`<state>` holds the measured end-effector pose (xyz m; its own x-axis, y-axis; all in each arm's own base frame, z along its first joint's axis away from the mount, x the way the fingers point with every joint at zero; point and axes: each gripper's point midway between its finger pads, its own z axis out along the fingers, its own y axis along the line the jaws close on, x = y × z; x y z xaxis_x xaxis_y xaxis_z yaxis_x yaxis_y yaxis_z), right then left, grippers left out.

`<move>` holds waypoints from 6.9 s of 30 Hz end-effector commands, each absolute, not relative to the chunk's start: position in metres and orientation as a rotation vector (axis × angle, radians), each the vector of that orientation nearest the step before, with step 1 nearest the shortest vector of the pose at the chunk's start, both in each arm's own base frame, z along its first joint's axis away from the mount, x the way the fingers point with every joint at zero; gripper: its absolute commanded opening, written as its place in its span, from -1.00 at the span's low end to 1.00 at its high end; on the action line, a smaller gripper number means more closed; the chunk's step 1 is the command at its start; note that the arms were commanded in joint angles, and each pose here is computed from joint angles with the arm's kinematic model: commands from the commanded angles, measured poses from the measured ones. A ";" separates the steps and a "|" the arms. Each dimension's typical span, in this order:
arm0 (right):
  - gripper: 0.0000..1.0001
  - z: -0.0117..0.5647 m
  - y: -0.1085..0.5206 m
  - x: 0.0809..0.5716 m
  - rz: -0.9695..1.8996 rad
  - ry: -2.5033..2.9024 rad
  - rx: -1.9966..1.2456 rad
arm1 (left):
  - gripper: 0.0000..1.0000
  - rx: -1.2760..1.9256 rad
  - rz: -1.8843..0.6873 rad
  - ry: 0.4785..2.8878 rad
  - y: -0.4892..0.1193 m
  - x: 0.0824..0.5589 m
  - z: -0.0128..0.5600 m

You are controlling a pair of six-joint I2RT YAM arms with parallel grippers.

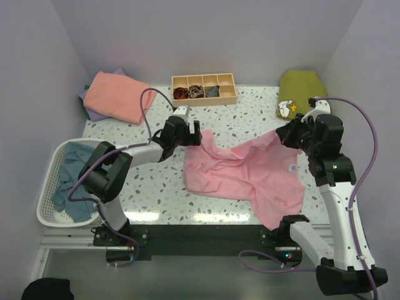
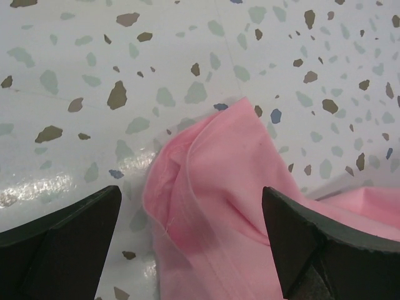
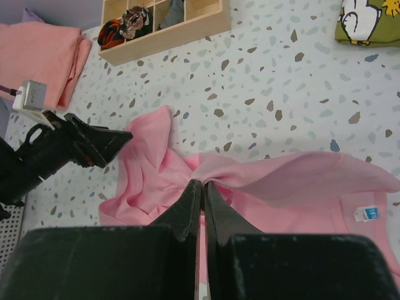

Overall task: Fold and stack the t-shirts
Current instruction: Flatten out the tshirt

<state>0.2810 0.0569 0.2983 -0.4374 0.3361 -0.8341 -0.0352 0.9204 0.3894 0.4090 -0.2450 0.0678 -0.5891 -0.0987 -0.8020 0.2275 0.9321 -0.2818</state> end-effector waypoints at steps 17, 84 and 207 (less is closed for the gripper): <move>-1.00 0.297 0.056 0.289 0.413 1.983 0.190 | 0.97 0.255 -0.388 2.185 -0.269 0.451 0.041; -1.00 0.346 0.045 0.360 0.363 1.872 0.292 | -1.00 -0.459 -0.208 1.860 -0.084 0.302 0.252; 0.63 0.194 0.088 0.562 0.465 2.129 0.138 | 0.31 -0.621 0.167 1.870 -0.035 0.473 0.147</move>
<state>0.5908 0.0962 0.1233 -0.6532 0.2806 -0.7033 -0.0487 0.9113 0.4088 0.4893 -0.0406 0.1211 -0.3152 -0.3038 -0.8991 -0.4607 0.8772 -0.1349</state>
